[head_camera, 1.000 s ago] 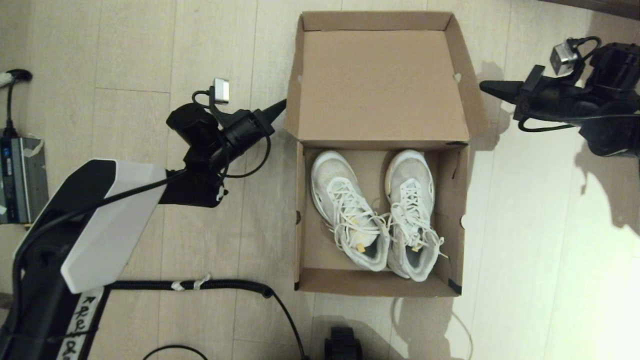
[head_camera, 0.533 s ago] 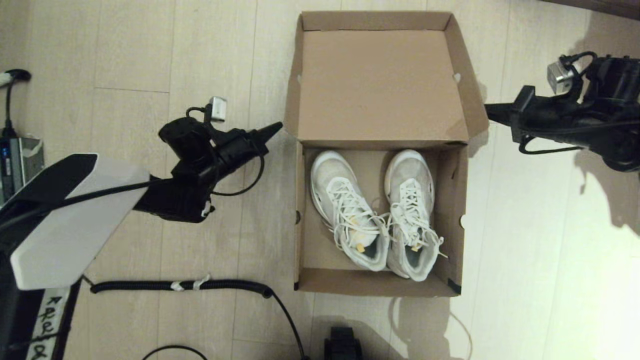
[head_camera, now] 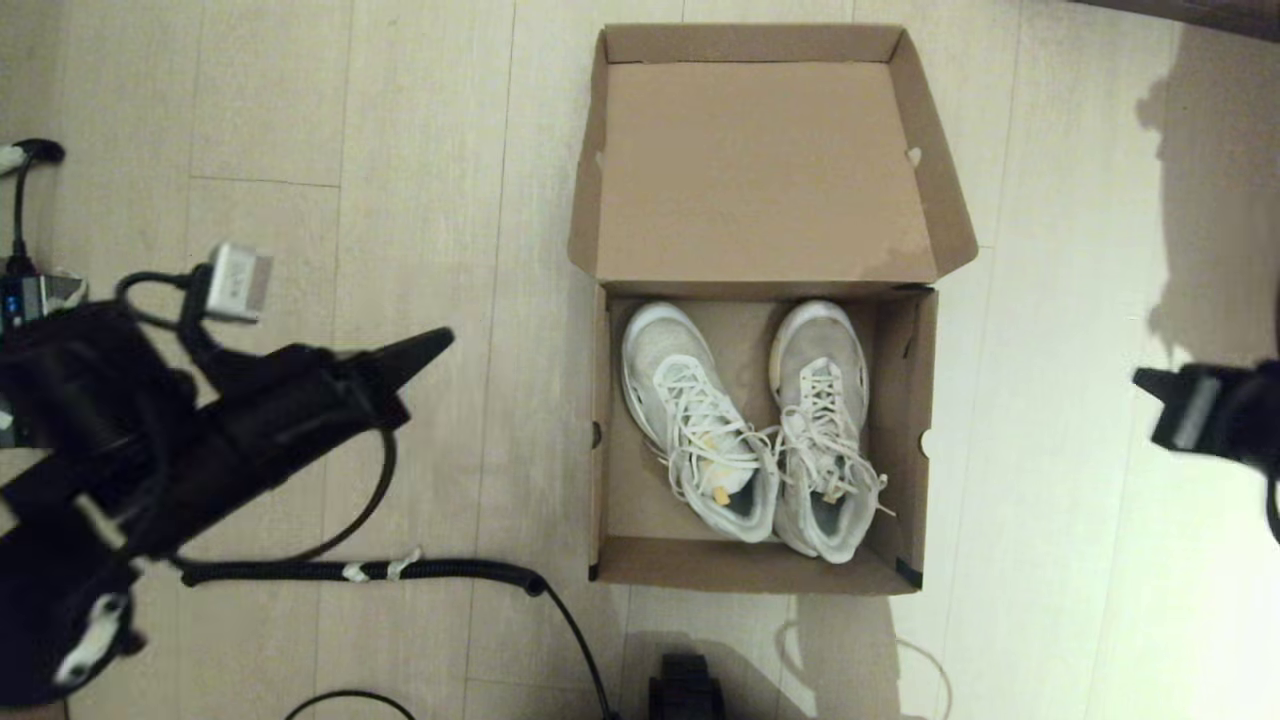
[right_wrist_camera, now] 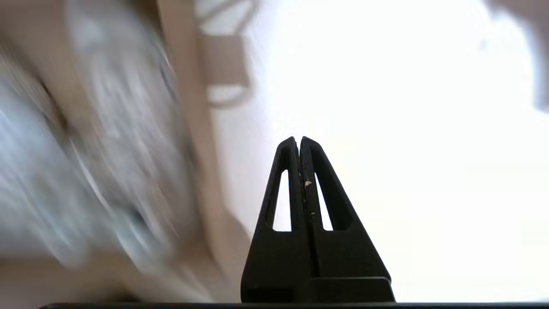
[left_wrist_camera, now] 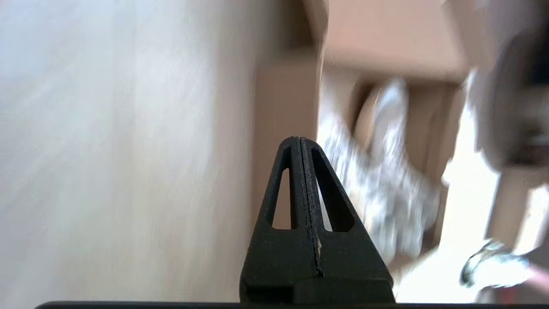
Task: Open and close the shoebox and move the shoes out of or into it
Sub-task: Close the shoe box
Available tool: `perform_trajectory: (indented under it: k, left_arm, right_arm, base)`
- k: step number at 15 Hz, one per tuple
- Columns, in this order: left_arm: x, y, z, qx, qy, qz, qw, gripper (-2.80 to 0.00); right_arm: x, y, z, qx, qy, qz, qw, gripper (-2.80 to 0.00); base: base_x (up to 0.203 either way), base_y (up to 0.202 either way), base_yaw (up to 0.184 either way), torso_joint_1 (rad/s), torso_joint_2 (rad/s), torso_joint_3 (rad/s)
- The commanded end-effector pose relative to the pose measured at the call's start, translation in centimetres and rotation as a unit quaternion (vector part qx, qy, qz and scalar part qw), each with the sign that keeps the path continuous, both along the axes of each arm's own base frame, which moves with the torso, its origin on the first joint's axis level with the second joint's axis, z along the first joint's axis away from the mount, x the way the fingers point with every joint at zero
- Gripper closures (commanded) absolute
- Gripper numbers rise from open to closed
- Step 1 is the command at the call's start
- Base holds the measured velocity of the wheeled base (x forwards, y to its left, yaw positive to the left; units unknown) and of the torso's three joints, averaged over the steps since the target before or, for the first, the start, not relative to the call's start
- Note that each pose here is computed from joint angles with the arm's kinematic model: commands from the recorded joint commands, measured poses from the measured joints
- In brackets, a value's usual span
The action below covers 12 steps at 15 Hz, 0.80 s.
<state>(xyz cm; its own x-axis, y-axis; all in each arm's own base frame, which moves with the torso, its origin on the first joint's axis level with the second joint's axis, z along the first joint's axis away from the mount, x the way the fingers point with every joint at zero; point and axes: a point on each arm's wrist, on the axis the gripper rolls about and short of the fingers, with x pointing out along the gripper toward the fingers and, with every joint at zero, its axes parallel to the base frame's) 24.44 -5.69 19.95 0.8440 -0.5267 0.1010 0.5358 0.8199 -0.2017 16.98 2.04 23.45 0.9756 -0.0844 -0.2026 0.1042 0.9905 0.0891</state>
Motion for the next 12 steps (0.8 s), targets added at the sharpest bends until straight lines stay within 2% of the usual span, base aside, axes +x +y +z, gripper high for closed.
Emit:
perform_trajectory:
  k: [1, 3, 5, 6, 8, 9, 10, 11, 12]
  left_arm:
    - [-9.5, 2.2, 0.4, 0.011, -0.057, 0.032, 0.9978, 0.0]
    - [-14.7, 4.2, -1.6, 0.039, -0.07, 0.106, 0.9911, 0.0]
    - [-18.8, 5.3, -2.6, 0.056, -0.094, 0.178, 0.978, 0.0]
    - [-21.0, 5.3, -3.5, 0.067, -0.105, 0.191, 0.9736, 0.0]
    - [-23.8, 5.2, -5.5, 0.096, -0.116, 0.215, 0.9649, 0.0]
    - [-24.3, 5.1, -6.6, 0.109, -0.096, 0.23, 0.9621, 0.0]
    - [-24.4, 5.2, -8.2, 0.127, -0.038, 0.249, 0.9594, 0.0]
    - [-24.3, 5.3, -9.9, 0.143, 0.042, 0.267, 0.9522, 0.0]
    - [-24.4, 5.4, -11.0, 0.155, 0.109, 0.279, 0.9413, 0.0]
  right_arm:
    - [-8.0, -1.2, -2.5, -0.029, -0.048, -0.004, 0.998, 0.0]
    - [-11.7, -2.0, -8.0, -0.06, -0.045, -0.02, 0.997, 0.0]
    - [-14.4, -2.4, -11.2, -0.065, -0.071, -0.041, 0.994, 0.0]
    - [-15.7, -2.5, -11.9, -0.064, -0.091, -0.04, 0.993, 0.0]
    - [-18.3, -2.4, -13.5, -0.066, -0.128, -0.008, 0.99, 0.0]
    - [-19.0, -2.3, -14.2, -0.068, -0.137, 0.001, 0.988, 0.0]
    - [-19.3, -2.2, -14.8, -0.068, -0.138, 0.01, 0.988, 0.0]
    - [-19.3, -2.2, -15.4, -0.068, -0.13, 0.021, 0.989, 0.0]
    - [-19.2, -2.1, -15.8, -0.066, -0.109, 0.031, 0.991, 0.0]
  base:
    - [0.0, 0.0, 0.0, 0.0, 0.0, 0.0]
    - [0.0, 0.0, 0.0, 0.0, 0.0, 0.0]
    - [0.0, 0.0, 0.0, 0.0, 0.0, 0.0]
    - [0.0, 0.0, 0.0, 0.0, 0.0, 0.0]
    - [0.0, 0.0, 0.0, 0.0, 0.0, 0.0]
    - [0.0, 0.0, 0.0, 0.0, 0.0, 0.0]
    - [0.0, 0.0, 0.0, 0.0, 0.0, 0.0]
    - [0.0, 0.0, 0.0, 0.0, 0.0, 0.0]
    - [0.0, 0.0, 0.0, 0.0, 0.0, 0.0]
